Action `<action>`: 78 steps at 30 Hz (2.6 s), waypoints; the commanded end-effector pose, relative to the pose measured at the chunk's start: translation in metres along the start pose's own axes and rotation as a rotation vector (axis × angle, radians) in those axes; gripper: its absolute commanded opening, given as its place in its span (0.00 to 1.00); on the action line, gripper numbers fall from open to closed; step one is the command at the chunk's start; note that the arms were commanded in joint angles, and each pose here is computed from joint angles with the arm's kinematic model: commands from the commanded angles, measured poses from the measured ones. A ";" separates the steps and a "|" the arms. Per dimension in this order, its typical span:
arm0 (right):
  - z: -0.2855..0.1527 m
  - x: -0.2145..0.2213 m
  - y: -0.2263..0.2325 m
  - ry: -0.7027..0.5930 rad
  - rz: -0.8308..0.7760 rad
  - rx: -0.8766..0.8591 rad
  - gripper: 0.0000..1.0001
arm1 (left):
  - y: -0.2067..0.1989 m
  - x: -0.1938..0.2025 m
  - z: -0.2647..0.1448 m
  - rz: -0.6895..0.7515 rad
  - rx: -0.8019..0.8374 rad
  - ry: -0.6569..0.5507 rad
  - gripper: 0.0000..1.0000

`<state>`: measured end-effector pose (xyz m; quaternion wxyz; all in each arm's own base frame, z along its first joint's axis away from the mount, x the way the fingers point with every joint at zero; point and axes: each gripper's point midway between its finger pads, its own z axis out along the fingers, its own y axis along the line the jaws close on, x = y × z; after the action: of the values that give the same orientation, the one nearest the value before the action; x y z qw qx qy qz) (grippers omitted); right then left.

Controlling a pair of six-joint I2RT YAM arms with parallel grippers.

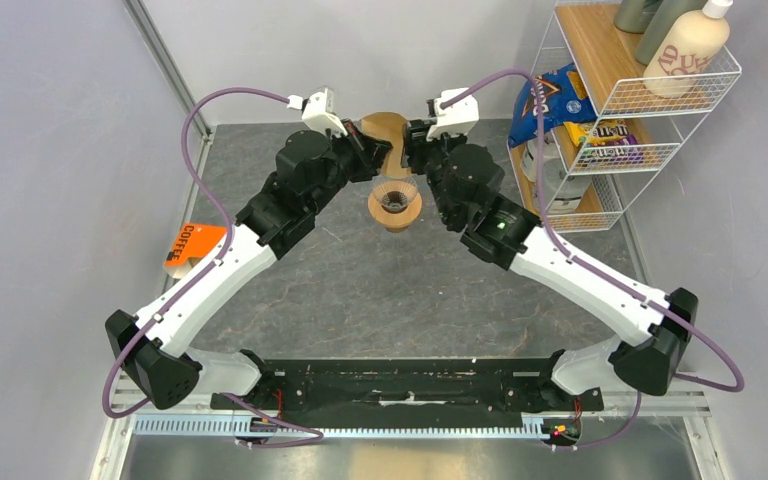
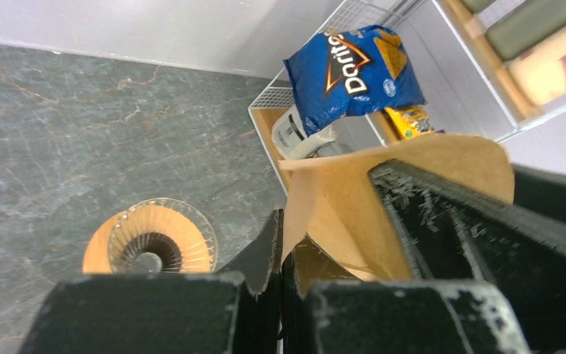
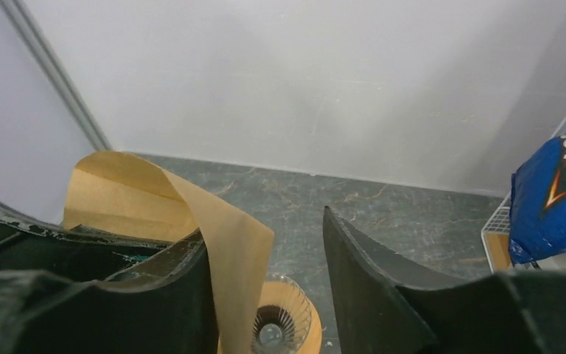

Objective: Place the coffee filter in the dripper

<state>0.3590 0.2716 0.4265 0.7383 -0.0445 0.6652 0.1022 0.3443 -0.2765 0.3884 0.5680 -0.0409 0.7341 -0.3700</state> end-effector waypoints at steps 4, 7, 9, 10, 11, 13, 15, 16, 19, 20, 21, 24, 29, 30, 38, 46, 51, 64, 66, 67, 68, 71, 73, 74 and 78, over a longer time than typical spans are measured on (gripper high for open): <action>-0.022 0.004 -0.009 0.136 0.005 -0.200 0.61 | -0.019 -0.015 -0.018 0.206 0.106 0.020 0.02; -0.030 0.013 -0.002 0.189 -0.029 -0.313 0.61 | -0.017 -0.009 -0.018 0.238 0.102 0.061 0.02; -0.034 0.020 -0.001 0.230 -0.045 -0.340 0.57 | -0.017 -0.005 -0.017 0.256 0.104 0.082 0.02; -0.034 0.021 0.000 0.242 -0.049 -0.346 0.54 | -0.017 -0.004 -0.017 0.260 0.104 0.089 0.02; -0.034 0.022 0.000 0.253 -0.053 -0.348 0.53 | -0.016 -0.003 -0.017 0.264 0.104 0.093 0.02; -0.035 0.023 -0.001 0.265 -0.058 -0.351 0.53 | -0.016 -0.003 -0.017 0.278 0.105 0.100 0.02; -0.034 0.023 -0.002 0.265 -0.057 -0.344 0.48 | -0.016 -0.002 -0.018 0.285 0.104 0.107 0.02; -0.033 0.024 -0.004 0.270 -0.058 -0.334 0.47 | -0.015 -0.002 -0.018 0.290 0.102 0.107 0.02; -0.032 0.022 -0.008 0.267 -0.054 -0.322 0.58 | -0.012 -0.002 -0.018 0.292 0.086 0.106 0.02; -0.032 0.021 -0.008 0.267 -0.046 -0.321 0.62 | -0.010 -0.004 -0.018 0.283 0.074 0.097 0.02; -0.032 0.021 -0.008 0.266 -0.033 -0.321 0.63 | -0.010 -0.007 -0.018 0.270 0.065 0.084 0.02; -0.030 0.023 -0.006 0.269 0.035 -0.301 0.63 | -0.009 -0.016 -0.016 0.214 0.039 0.032 0.02; -0.017 0.015 0.003 0.194 0.213 -0.269 0.72 | -0.018 -0.026 -0.010 0.066 0.044 -0.032 0.02; -0.014 0.013 0.007 0.184 0.229 -0.278 0.72 | -0.017 -0.029 -0.008 0.043 0.037 -0.047 0.02; 0.002 0.008 0.001 0.146 0.289 -0.187 0.73 | -0.015 -0.045 -0.005 -0.118 -0.005 -0.134 0.02; 0.012 -0.002 0.003 0.085 0.308 -0.171 0.50 | -0.016 -0.042 -0.001 -0.278 -0.002 -0.133 0.02; 0.013 -0.013 0.005 0.045 0.299 -0.193 0.15 | -0.015 -0.037 0.003 -0.247 -0.007 -0.114 0.04; -0.005 0.004 -0.003 0.165 0.009 -0.249 0.00 | 0.003 -0.040 -0.033 0.443 0.002 0.002 0.73; -0.008 0.011 -0.002 0.195 -0.034 -0.267 0.00 | -0.004 -0.041 -0.037 0.517 0.050 0.015 0.78; -0.009 0.012 -0.001 0.201 -0.051 -0.273 0.00 | -0.008 -0.038 -0.038 0.555 0.082 0.037 0.79; -0.010 0.014 0.000 0.208 -0.071 -0.278 0.00 | -0.007 -0.036 -0.038 0.571 0.085 0.057 0.79; -0.013 0.015 0.005 0.205 -0.119 -0.312 0.00 | -0.008 -0.033 -0.038 0.581 0.097 0.095 0.79; -0.013 0.016 0.006 0.208 -0.144 -0.318 0.00 | -0.011 -0.031 -0.038 0.558 0.112 0.115 0.79; -0.014 0.018 0.008 0.211 -0.159 -0.323 0.00 | -0.012 -0.030 -0.038 0.554 0.124 0.119 0.79; -0.014 0.022 0.007 0.211 -0.210 -0.311 0.00 | -0.016 -0.028 -0.036 0.519 0.126 0.152 0.79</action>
<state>0.3467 0.2787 0.3838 0.6354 -0.2192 0.7273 0.1388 0.3201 -0.2510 0.4189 0.6005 0.1854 0.7359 -0.2520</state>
